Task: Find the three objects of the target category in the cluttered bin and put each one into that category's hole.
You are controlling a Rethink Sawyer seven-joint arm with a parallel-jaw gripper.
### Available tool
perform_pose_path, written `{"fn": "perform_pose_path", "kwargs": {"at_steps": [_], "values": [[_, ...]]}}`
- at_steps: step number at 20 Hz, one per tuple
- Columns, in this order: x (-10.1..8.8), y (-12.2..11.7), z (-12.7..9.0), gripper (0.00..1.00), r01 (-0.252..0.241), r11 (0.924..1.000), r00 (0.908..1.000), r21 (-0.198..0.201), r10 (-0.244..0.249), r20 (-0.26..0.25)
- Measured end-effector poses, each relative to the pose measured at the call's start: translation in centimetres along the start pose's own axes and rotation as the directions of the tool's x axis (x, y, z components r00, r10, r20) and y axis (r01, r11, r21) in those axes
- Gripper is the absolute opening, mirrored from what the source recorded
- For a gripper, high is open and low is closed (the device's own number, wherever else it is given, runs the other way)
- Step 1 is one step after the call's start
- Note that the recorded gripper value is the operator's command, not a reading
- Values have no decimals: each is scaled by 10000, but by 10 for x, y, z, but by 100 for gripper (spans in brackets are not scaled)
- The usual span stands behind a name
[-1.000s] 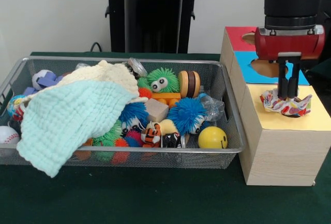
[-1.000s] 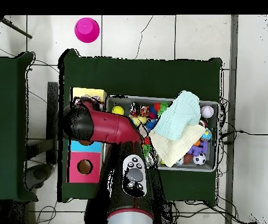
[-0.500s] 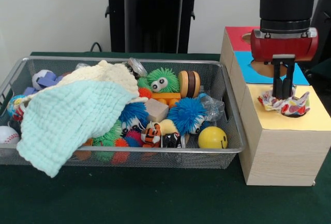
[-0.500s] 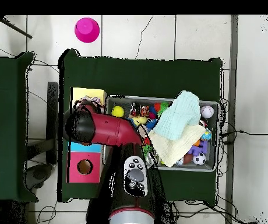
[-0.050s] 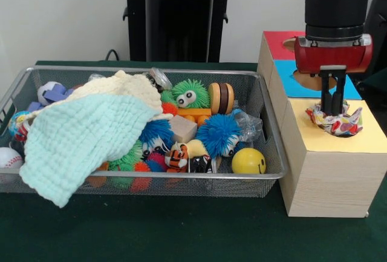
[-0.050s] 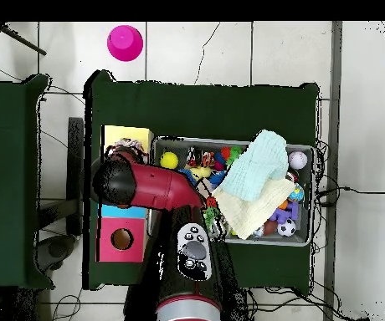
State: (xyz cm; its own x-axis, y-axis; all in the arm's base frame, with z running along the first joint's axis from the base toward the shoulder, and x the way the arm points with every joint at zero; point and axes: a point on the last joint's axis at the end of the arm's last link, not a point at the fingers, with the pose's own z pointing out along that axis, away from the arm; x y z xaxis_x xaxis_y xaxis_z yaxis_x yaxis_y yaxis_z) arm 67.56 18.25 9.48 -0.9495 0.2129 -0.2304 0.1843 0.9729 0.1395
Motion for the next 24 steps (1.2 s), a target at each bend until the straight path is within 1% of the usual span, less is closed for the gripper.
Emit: {"fn": "perform_pose_path", "kwargs": {"at_steps": [5,7,14,18,24], "values": [[-3,4,0,0,-331,9993,9994,-179,330,-48],[-6,7,-2,0,-591,9978,9982,-313,589,-78],[-13,14,-5,0,-1019,9927,9948,-650,1013,-138],[-13,16,-3,0,-1079,9914,9941,-742,1068,-186],[-8,15,4,0,-1075,9917,9939,-700,1056,-314]]}}
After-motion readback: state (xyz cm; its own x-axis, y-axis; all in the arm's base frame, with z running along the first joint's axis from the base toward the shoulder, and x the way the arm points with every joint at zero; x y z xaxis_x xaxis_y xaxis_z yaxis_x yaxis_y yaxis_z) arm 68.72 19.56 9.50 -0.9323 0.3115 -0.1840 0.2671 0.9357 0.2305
